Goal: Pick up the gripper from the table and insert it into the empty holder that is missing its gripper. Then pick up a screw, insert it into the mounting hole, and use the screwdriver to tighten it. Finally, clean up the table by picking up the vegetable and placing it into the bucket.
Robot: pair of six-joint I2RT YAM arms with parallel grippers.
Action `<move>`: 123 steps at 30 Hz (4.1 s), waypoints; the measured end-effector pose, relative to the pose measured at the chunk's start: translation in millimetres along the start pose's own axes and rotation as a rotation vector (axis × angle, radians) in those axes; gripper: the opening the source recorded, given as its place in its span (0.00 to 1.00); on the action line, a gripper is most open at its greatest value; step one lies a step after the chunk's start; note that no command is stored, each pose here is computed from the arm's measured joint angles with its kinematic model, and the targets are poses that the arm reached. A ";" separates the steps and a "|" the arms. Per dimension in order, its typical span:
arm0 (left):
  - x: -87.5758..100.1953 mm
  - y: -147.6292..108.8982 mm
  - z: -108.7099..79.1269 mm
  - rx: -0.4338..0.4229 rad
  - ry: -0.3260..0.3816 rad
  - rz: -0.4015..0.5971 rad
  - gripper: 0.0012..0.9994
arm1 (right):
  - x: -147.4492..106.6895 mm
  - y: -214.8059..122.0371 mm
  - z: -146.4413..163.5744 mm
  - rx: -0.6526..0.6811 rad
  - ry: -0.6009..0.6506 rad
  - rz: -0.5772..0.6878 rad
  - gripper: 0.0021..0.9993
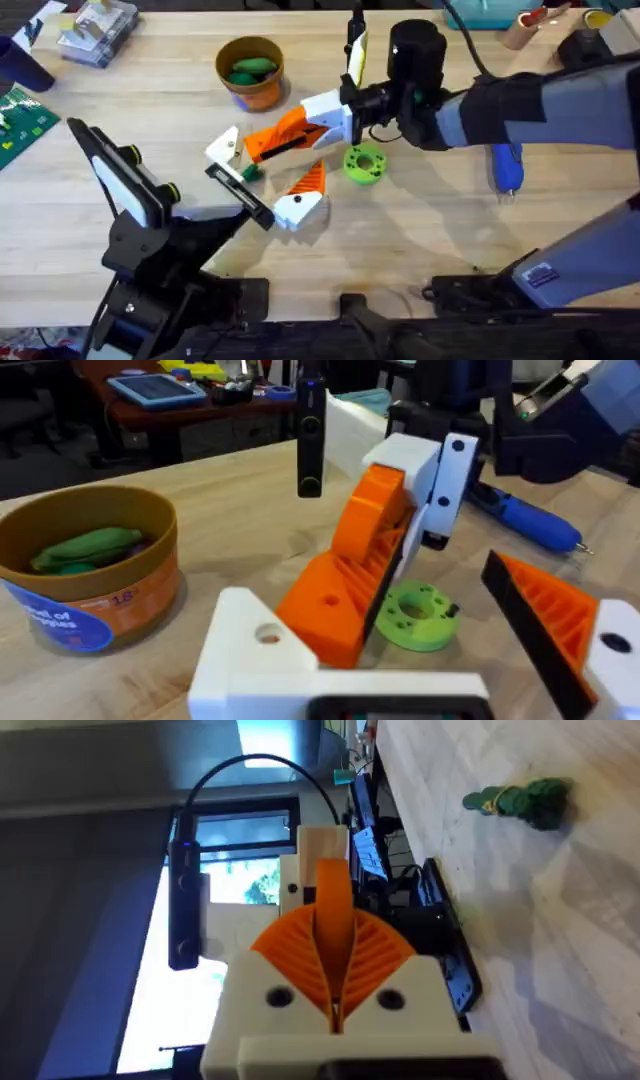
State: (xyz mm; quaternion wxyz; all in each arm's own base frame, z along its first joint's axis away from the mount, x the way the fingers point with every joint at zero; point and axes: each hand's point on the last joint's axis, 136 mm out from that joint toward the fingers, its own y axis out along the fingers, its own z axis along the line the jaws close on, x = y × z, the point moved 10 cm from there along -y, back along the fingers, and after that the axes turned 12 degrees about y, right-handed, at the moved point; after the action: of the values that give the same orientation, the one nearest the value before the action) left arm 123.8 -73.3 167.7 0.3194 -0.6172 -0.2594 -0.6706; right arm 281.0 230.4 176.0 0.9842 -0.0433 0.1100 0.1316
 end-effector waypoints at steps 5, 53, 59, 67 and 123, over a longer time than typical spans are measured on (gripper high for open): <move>0.0 0.0 0.0 0.000 0.000 0.000 0.99 | -0.6 2.9 0.6 -0.003 -0.005 0.009 0.02; 2.3 -1.7 -12.5 -0.186 -0.003 -0.025 0.99 | 18.1 28.2 4.2 -0.004 -0.064 0.178 0.02; 2.3 -1.6 -11.8 -0.176 -0.001 -0.024 0.99 | 18.8 31.3 6.2 -0.005 -0.070 0.177 0.02; 2.2 -1.5 -11.5 -0.172 -0.002 -0.024 0.99 | 19.0 32.0 6.4 -0.004 -0.084 0.173 0.01; 2.9 -3.0 -20.2 -0.284 -0.017 -0.033 0.99 | 22.7 30.5 14.1 0.005 -0.131 0.164 0.99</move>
State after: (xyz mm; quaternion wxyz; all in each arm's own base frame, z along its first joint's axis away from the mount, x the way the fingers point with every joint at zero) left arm 108.1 -86.7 168.7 0.2157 -0.6576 -0.1748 -0.7003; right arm 297.1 267.0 182.9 0.9753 -0.0229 0.0489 0.2140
